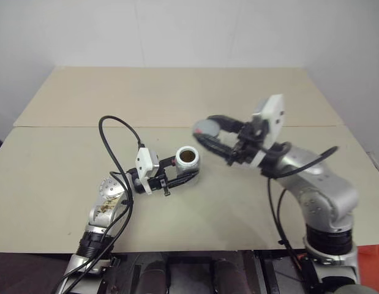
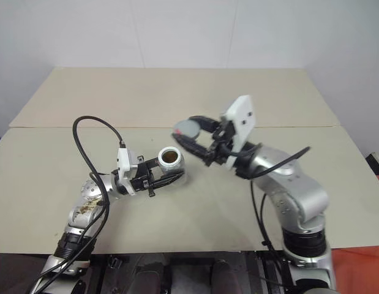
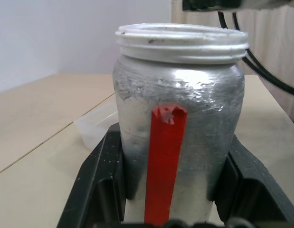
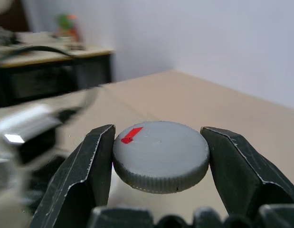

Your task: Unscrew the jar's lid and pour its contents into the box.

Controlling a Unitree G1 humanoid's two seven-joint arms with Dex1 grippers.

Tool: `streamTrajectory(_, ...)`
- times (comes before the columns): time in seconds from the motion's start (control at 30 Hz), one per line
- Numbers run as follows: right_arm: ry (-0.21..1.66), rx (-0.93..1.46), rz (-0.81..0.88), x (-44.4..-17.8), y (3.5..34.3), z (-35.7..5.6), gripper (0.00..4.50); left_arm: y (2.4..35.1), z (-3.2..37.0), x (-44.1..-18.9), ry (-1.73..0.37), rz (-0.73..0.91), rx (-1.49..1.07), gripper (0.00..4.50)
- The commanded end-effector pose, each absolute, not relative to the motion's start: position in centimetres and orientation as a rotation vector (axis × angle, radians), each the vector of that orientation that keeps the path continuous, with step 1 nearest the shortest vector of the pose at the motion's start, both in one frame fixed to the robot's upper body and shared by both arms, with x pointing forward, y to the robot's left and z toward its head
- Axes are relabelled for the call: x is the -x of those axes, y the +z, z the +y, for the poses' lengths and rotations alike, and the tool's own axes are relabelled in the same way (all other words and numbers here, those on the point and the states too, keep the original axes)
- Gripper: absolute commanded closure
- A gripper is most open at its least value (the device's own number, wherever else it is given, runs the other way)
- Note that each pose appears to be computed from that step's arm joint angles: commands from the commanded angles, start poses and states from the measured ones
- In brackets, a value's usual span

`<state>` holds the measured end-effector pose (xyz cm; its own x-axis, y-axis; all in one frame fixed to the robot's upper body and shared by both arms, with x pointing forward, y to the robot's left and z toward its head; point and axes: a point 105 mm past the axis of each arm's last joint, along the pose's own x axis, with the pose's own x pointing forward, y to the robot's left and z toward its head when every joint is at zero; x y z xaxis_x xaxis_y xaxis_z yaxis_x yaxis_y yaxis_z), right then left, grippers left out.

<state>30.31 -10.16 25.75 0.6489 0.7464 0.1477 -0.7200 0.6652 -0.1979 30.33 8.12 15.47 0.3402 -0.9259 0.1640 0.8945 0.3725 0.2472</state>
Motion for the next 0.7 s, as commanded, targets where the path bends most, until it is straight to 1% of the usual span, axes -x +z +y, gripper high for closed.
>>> streamTrajectory(0.03, 0.56, 0.172, -0.15, -31.9, 25.0, -16.0, 1.27, 16.9, 8.0, -30.7, -1.142, -0.349, -0.133, 2.54)
streamTrajectory(0.07, 0.474, 0.214, -0.088, -32.2, 24.0, -17.9, 1.27, 16.9, 8.0, -31.0, -1.124, -0.344, -0.14, 2.54)
streamTrajectory(0.13, 0.375, 0.258, 0.01, -32.1, 22.3, -20.5, 1.27, 17.0, 8.0, -31.5, -1.098, -0.341, -0.159, 2.54)
streamTrajectory(0.2, 0.287, 0.261, 0.103, -31.5, 20.5, -23.0, 1.27, 17.2, 8.0, -32.4, -1.046, -0.342, -0.171, 2.54)
streamTrajectory(0.27, 0.244, 0.277, 0.202, -30.5, 18.6, -24.3, 1.27, 17.2, 8.1, -33.1, -1.015, -0.341, -0.184, 2.54)
streamTrajectory(0.37, 0.257, 0.301, 0.291, -28.9, 16.2, -24.6, 1.27, 17.3, 8.1, -33.9, -0.995, -0.334, -0.186, 2.54)
streamTrajectory(0.5, 0.28, 0.268, 0.402, -27.1, 13.2, -24.2, 1.27, 17.4, 8.4, -35.2, -0.967, -0.321, -0.207, 2.54)
streamTrajectory(0.63, 0.288, 0.224, 0.487, -26.3, 11.7, -24.0, 1.27, 17.6, 8.3, -35.8, -0.978, -0.316, -0.229, 2.54)
streamTrajectory(0.7, 0.29, 0.248, 0.513, -26.0, 11.4, -24.2, 0.89, 17.6, 8.1, -35.8, -0.995, -0.318, -0.238, 2.54)
